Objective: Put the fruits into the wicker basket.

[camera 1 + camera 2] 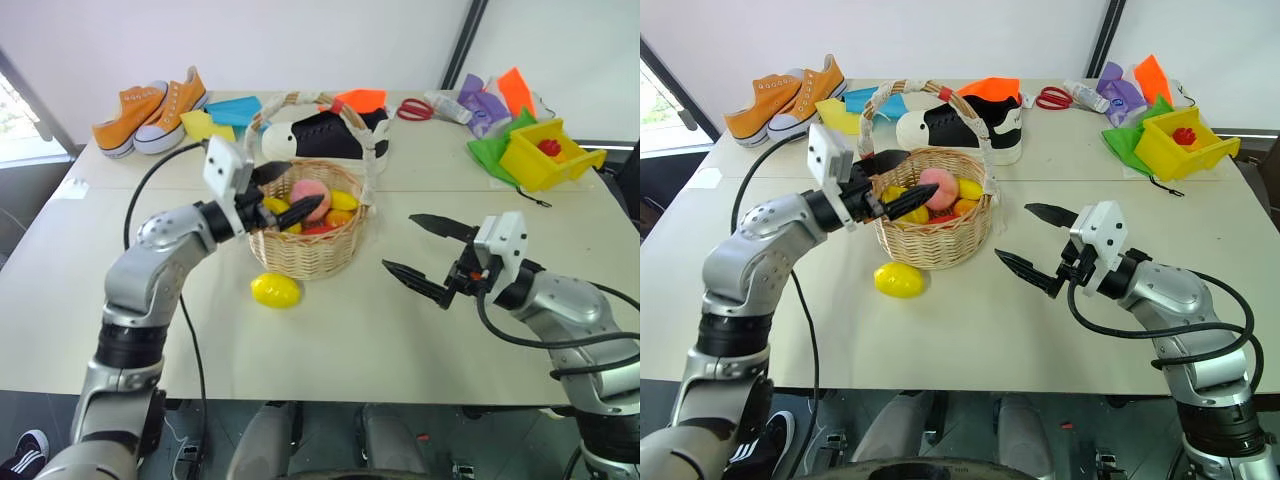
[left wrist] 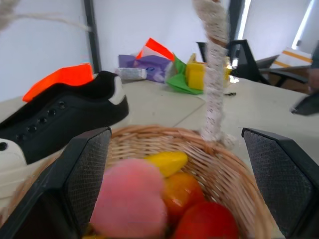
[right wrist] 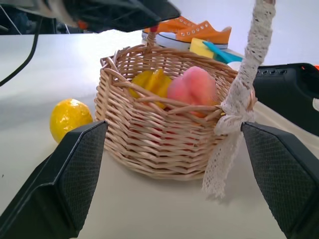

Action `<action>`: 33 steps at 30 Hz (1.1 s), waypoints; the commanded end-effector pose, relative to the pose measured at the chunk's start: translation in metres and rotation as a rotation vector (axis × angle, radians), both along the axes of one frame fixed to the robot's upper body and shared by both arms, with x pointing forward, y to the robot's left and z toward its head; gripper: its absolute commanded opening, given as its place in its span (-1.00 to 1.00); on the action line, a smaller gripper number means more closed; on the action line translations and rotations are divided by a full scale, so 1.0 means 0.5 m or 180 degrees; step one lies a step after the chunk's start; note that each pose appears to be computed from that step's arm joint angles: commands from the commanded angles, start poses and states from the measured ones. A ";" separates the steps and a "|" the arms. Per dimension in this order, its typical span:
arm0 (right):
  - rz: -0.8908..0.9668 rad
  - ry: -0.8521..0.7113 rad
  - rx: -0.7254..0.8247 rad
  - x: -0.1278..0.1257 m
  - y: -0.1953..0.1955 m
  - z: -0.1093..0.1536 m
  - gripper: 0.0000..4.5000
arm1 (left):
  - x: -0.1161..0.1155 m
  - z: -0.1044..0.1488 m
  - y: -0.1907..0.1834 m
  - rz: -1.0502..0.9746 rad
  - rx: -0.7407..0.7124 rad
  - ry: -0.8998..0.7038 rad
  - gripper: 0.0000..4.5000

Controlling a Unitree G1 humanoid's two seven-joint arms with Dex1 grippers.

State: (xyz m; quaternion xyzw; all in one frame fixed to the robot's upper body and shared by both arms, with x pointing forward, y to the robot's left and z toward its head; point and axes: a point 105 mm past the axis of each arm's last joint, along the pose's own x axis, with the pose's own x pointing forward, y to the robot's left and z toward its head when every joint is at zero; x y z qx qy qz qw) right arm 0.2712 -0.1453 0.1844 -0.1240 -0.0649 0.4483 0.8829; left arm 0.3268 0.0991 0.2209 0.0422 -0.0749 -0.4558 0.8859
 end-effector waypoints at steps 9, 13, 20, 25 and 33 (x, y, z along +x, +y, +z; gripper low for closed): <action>0.0129 -0.0060 -0.0128 -0.016 -0.018 0.002 1.00 | -0.154 -0.062 0.120 -0.0254 0.0488 0.0167 0.98; 0.0110 0.0014 -0.0163 -0.023 -0.031 -0.007 1.00 | -0.173 -0.123 0.147 -0.0036 0.0558 0.0328 0.98; 0.0203 0.0076 -0.0177 -0.035 -0.022 -0.013 1.00 | -0.156 -0.192 0.129 0.0290 0.0622 0.0391 0.98; 0.0216 0.0100 -0.0202 -0.043 -0.024 -0.016 1.00 | -0.146 -0.217 0.093 0.0234 0.0587 0.0424 0.98; 0.0190 0.0086 -0.0200 -0.046 -0.024 -0.016 1.00 | -0.130 -0.243 0.073 0.0282 0.0640 0.0533 0.98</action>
